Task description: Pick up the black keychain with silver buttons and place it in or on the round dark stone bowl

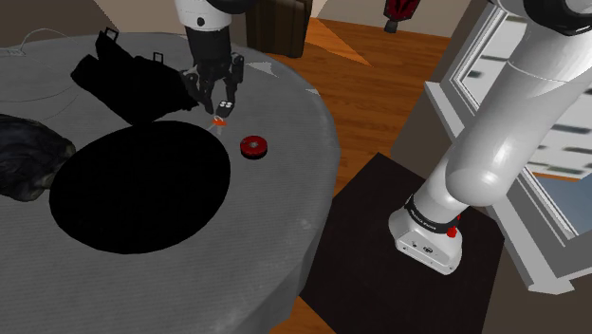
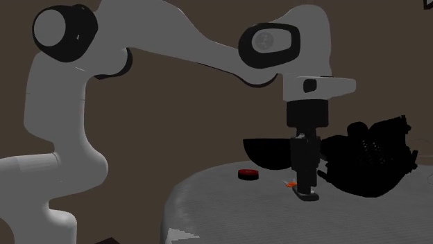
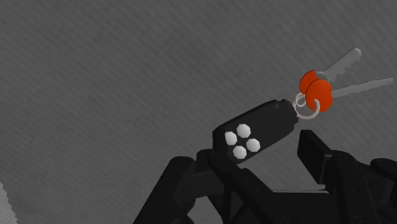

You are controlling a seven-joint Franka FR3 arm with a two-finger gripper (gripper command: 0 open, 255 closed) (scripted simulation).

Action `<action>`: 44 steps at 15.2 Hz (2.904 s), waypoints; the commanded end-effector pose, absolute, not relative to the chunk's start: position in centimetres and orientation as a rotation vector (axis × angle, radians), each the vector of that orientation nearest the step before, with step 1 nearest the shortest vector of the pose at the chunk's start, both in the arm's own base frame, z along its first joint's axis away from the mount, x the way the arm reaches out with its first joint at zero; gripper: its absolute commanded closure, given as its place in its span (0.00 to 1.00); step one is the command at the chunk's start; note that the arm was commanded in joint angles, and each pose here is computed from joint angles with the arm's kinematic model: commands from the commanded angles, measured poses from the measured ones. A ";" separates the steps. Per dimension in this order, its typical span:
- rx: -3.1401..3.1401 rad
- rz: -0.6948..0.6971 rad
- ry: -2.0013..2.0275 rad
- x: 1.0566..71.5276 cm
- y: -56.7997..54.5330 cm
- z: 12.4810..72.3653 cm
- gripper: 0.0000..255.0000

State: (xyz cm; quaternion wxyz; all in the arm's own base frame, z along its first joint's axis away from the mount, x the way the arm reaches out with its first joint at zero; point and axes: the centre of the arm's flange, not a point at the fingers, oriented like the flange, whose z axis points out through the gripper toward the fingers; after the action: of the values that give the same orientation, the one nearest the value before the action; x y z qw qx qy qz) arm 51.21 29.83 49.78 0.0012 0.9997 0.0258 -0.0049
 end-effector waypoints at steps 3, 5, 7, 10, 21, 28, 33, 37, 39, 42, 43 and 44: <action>3.133 -0.029 0.073 51.3 29.5 49.2 1.00; 3.133 -0.029 0.073 51.4 29.4 49.3 1.00; 3.133 -0.029 0.073 51.5 29.4 49.2 1.00; 3.133 -0.029 0.073 51.4 29.5 50.4 1.00; 3.126 0.067 -0.217 49.1 29.6 53.0 0.00; 2.927 0.066 -1.061 48.6 29.7 50.1 0.00; 2.927 0.066 -1.061 48.6 29.7 49.2 0.00; 2.927 0.066 -1.061 48.6 29.7 49.2 0.00; 2.927 0.066 -1.061 48.5 29.6 49.2 1.00; 2.927 0.066 -1.061 48.5 29.6 49.2 1.00; 2.927 0.066 -1.061 48.5 29.6 49.2 1.00; 2.927 0.066 -1.061 48.5 29.6 49.2 1.00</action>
State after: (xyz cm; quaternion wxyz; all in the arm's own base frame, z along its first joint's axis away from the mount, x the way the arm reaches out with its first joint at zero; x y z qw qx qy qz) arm 48.48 29.64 49.21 0.0136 0.9399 -0.3406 0.0211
